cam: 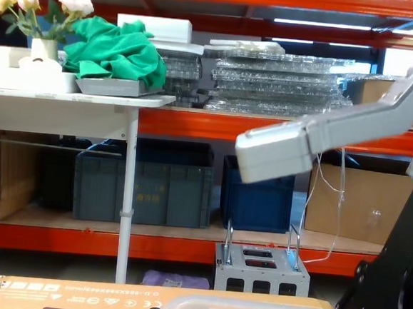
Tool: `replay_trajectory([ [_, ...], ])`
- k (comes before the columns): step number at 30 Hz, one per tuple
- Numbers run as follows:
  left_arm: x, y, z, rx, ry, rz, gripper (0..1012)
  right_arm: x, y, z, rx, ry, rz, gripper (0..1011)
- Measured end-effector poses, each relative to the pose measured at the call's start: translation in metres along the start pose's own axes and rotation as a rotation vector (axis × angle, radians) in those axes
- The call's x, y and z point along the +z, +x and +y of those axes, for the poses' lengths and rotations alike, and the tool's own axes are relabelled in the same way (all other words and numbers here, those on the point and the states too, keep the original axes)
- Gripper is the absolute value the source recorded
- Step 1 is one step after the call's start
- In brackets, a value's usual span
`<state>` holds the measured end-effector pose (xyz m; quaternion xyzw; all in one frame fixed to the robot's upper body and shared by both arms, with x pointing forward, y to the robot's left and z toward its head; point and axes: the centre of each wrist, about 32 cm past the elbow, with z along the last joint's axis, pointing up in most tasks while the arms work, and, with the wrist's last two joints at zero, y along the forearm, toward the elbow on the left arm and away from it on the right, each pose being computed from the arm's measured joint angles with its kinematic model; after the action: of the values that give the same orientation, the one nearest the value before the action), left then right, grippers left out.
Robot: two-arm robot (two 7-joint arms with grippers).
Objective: Use one hand to grasp the basket and place it at the designated location.
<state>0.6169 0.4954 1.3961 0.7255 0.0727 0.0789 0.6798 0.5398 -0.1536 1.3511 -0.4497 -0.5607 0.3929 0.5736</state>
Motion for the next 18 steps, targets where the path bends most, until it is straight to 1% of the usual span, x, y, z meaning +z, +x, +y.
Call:
replay_trajectory([
  [6,0.0,0.0,0.0,0.0,0.0,0.0,0,0.0,0.0023,0.007,0.017,0.002,0.001,1001],
  [12,0.0,0.0,-0.0001,0.0,0.0,0.0,0,-0.0007,0.0031,0.0095,0.028,-0.005,0.009,1001],
  [14,0.0,0.0,-0.0001,0.0,0.0,0.0,0,-0.0015,0.0028,0.0097,0.029,-0.007,0.012,961],
  [15,0.0,0.0,0.0,0.0,0.0,0.0,0,-0.0015,0.0028,0.0097,0.029,-0.007,0.012,961],
  [16,0.0,0.0,0.0,0.0,0.0,0.0,0,-0.0023,0.0024,0.0093,0.029,-0.008,0.011,925],
  [18,0.0,0.0,0.0,0.0,0.0,0.0,0,-0.0027,0.0019,0.009,0.028,-0.007,0.011,890],
])
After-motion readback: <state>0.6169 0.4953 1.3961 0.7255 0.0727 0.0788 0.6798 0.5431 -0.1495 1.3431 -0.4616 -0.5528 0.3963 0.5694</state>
